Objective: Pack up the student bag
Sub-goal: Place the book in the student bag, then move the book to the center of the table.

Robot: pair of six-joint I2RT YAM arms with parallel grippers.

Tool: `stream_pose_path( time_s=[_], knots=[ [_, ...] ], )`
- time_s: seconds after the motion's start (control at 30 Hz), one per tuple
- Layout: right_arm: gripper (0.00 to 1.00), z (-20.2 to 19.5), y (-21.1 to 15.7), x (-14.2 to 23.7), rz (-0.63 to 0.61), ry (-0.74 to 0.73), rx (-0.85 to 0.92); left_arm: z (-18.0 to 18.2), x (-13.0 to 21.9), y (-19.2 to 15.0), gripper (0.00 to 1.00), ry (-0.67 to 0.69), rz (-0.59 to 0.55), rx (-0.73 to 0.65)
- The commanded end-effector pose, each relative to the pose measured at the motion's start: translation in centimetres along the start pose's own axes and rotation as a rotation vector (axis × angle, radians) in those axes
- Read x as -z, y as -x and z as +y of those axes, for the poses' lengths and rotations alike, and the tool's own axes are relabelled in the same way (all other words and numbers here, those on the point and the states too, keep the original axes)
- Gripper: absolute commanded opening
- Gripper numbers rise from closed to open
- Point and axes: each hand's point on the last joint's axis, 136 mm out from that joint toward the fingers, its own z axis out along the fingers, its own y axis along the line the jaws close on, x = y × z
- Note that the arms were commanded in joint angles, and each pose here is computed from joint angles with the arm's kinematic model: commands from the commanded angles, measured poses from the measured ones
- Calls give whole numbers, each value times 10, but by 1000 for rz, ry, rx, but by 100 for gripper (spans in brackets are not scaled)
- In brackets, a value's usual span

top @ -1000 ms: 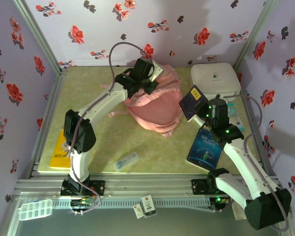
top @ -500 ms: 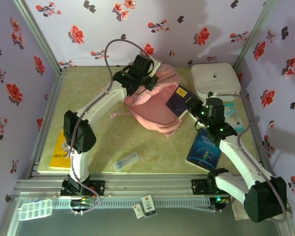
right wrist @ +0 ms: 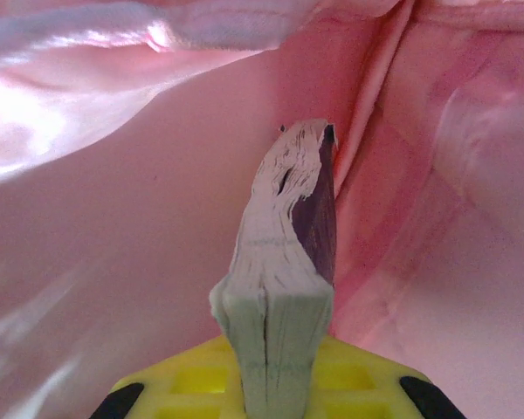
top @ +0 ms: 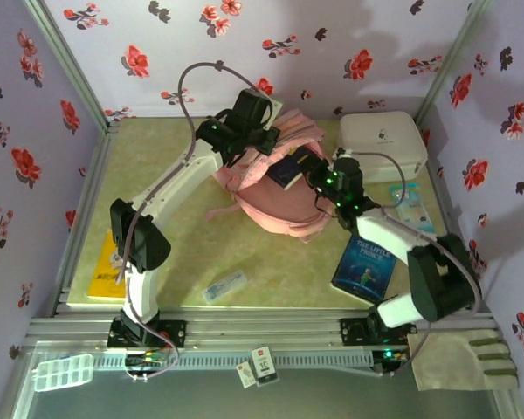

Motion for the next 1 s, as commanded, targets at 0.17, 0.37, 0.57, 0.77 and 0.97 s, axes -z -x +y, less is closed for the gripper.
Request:
stream_pose_path(
  time_s=[0.17, 0.37, 0.57, 0.77, 0.97],
  knots=[
    [14, -19, 8, -68, -132, -81, -81, 10, 49, 59, 0, 9, -204, 74],
    [23, -54, -11, -110, -82, -167, -139, 25, 46, 53, 0, 32, -191, 103],
    [49, -52, -25, -107, -22, -158, -157, 50, 35, 34, 0, 80, -148, 144],
    [56, -35, -20, -69, 13, -115, -160, 78, 25, 4, 0, 141, -97, 188],
    [61, -61, -28, -8, 22, -311, -48, 101, 24, -32, 0, 211, -44, 230]
  ],
)
